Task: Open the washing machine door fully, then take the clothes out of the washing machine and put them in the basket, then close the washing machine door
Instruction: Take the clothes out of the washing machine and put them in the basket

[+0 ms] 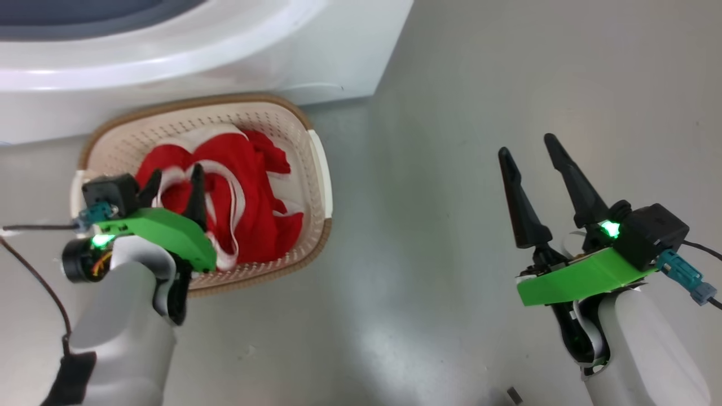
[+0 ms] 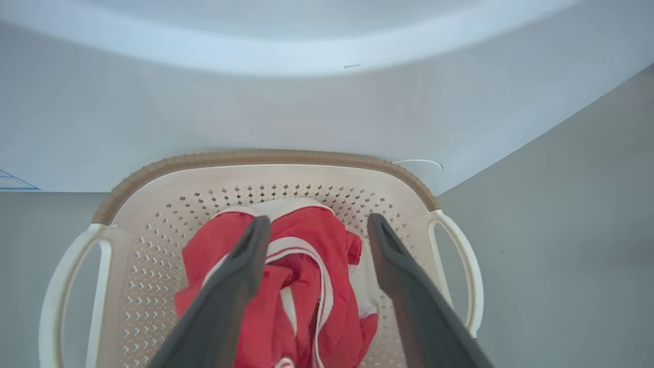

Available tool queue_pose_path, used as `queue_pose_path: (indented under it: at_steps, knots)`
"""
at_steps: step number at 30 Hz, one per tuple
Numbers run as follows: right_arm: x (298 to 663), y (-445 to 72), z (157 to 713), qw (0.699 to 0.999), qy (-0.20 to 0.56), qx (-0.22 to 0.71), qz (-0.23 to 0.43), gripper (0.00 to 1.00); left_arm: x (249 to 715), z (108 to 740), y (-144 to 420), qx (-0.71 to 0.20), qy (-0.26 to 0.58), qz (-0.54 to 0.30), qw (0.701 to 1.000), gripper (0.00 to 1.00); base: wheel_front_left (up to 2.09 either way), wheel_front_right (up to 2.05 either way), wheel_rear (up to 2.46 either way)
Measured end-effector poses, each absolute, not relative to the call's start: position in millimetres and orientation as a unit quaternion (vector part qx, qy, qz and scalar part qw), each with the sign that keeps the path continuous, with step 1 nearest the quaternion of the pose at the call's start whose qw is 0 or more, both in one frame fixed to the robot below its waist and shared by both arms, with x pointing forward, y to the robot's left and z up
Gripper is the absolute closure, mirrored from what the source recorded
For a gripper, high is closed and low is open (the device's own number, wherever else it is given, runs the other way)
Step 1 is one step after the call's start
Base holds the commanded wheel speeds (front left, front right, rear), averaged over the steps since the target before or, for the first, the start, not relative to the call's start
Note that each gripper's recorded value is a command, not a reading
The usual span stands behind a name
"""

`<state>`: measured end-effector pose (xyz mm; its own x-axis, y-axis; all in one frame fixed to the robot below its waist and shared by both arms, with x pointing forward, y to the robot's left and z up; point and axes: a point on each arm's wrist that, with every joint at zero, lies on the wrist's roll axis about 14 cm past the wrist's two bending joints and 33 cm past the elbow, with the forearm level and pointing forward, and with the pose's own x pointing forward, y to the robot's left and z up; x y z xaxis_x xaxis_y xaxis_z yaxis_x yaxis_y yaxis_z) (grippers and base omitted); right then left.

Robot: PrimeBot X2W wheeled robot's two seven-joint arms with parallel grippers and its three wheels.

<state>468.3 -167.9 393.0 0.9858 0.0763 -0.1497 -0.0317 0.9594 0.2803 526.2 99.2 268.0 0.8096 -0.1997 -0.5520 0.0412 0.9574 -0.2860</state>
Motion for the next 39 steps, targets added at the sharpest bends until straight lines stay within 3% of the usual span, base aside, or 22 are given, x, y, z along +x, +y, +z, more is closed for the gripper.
queue_pose_path:
  at_steps: [15,39]
  knots:
    - [452,-175,438,0.991,0.033,0.125,0.019,0.00,508,407,134,-0.146,0.090,-0.026,0.985,0.00,0.00,0.00,0.00]
    - [398,-195,508,0.994,-0.050,0.101,0.000,0.00,423,512,164,-0.120,-0.046,-0.013,0.992,0.00,0.00,0.00,0.00]
